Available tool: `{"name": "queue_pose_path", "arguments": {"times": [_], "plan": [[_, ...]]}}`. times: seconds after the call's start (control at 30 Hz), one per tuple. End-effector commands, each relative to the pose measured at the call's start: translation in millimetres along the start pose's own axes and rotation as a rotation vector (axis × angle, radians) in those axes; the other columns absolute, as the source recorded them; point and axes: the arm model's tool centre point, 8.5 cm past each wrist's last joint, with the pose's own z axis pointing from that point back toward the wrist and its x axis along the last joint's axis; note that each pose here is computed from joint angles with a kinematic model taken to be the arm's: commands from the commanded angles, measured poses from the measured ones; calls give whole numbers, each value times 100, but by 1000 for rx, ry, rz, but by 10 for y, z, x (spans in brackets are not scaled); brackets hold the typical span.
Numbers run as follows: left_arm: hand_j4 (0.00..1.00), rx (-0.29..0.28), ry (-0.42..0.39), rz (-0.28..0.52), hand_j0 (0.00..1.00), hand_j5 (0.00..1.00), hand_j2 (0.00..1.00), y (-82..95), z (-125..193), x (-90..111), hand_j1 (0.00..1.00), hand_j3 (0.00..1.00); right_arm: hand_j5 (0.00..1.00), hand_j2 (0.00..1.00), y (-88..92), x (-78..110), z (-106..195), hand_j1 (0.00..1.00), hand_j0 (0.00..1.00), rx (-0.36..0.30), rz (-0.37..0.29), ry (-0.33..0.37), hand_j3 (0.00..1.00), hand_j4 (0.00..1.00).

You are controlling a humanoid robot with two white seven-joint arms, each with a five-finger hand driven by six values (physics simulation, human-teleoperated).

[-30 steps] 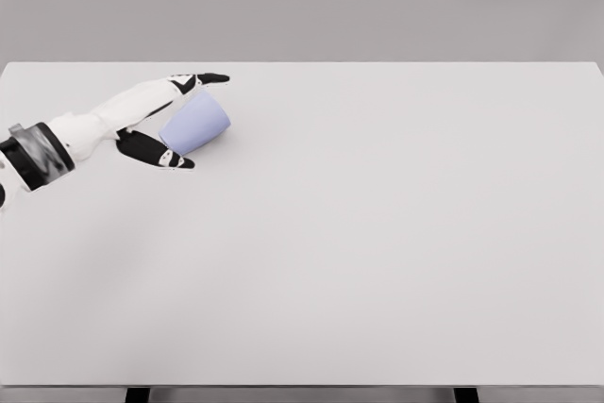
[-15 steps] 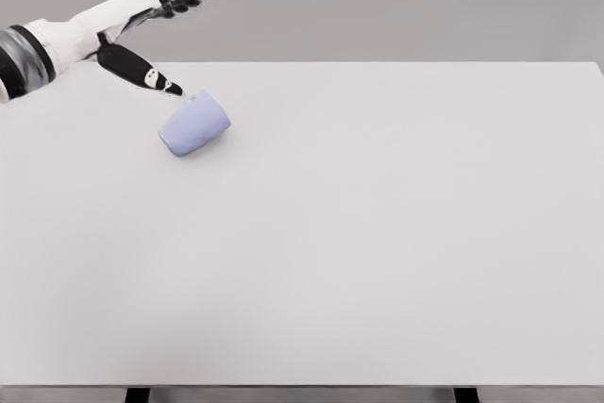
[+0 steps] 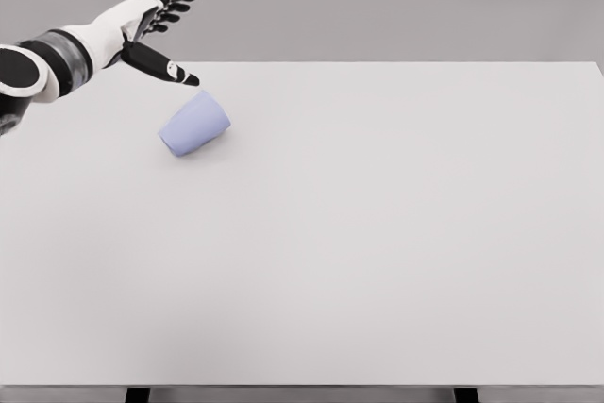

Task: Flip the cup with left arm and place it on the table

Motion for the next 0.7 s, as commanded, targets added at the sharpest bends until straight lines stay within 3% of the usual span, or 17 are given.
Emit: {"name": "queue_pose_path", "arguments": {"times": [0.0, 0.17, 0.23, 0.3, 0.37, 0.57, 0.67], "plan": [[100, 36, 16, -14, 100, 100, 100, -99, -69, -12, 100, 100, 100, 100, 0, 0, 0, 100, 100, 0, 0, 0, 100, 100], [100, -3, 55, -3, 100, 100, 100, -212, -140, -127, 100, 100, 100, 100, 0, 0, 0, 100, 100, 0, 0, 0, 100, 100], [100, -59, 84, 54, 100, 100, 100, -320, -179, -186, 100, 100, 100, 100, 0, 0, 0, 100, 100, 0, 0, 0, 100, 100], [100, -71, 136, 122, 100, 100, 100, -274, -243, -324, 100, 100, 100, 100, 0, 0, 0, 100, 100, 0, 0, 0, 100, 100], [100, -62, 163, 133, 100, 100, 100, -268, -312, -399, 100, 100, 100, 100, 0, 0, 0, 100, 100, 0, 0, 0, 100, 100], [100, -66, 189, 110, 100, 100, 100, -419, -458, -454, 100, 100, 100, 100, 0, 1, 0, 100, 100, 0, 0, -1, 100, 100], [100, -35, 207, 49, 100, 100, 100, -423, -535, -526, 100, 100, 100, 100, 0, 0, 0, 100, 100, 0, 0, 0, 100, 100]]}}
